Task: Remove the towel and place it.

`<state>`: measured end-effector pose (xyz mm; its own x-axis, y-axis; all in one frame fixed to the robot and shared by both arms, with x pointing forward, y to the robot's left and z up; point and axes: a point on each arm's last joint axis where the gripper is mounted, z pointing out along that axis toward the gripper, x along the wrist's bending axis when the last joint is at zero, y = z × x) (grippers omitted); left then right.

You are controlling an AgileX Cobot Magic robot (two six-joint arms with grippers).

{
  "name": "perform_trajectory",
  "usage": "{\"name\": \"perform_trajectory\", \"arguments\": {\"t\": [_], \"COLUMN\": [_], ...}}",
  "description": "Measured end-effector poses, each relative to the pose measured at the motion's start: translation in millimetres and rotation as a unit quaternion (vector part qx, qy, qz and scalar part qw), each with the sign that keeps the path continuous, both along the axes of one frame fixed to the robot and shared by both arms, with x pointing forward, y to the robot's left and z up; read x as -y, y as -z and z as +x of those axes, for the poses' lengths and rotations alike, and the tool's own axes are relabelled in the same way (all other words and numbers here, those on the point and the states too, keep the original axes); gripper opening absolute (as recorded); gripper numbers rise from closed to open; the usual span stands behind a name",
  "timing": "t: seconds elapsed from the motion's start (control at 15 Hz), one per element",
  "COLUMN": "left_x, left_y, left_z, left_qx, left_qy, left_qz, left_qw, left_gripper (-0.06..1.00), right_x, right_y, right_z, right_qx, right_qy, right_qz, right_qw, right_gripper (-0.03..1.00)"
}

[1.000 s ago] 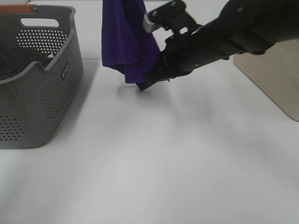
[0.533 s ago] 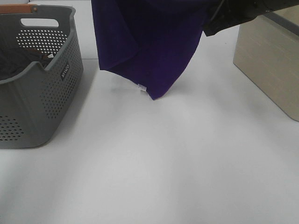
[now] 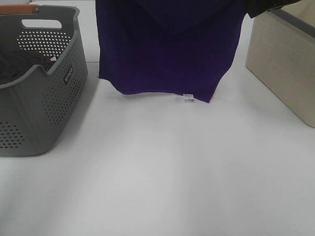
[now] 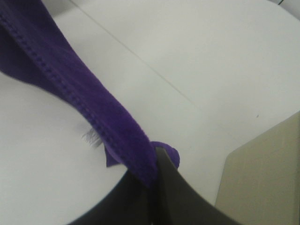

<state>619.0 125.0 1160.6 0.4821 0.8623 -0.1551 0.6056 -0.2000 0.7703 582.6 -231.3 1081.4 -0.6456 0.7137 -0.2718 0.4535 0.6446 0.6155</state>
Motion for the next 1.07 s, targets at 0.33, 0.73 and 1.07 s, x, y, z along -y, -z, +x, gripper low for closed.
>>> {"name": "perform_trajectory", "arguments": {"t": [0.33, 0.73, 1.07], "left_x": [-8, -35, -33], "left_y": [3, 28, 40], "left_z": [-13, 49, 68], "left_qx": [0.04, 0.132, 0.147], "left_qy": [-0.016, -0.091, -0.083], "left_qz": [-0.017, -0.049, -0.033], "left_qw": [0.999, 0.986, 0.985], "left_gripper": [0.0, 0.0, 0.0], "right_x": [1, -11, -13], "right_y": [-6, -5, -18], "right_z": [2, 86, 116], "right_qx": [0.027, 0.103, 0.141], "right_qy": [0.007, 0.022, 0.016], "right_qz": [0.002, 0.013, -0.006], "right_qw": [1.0, 0.994, 0.99], "right_gripper": [0.0, 0.0, 0.0]}}
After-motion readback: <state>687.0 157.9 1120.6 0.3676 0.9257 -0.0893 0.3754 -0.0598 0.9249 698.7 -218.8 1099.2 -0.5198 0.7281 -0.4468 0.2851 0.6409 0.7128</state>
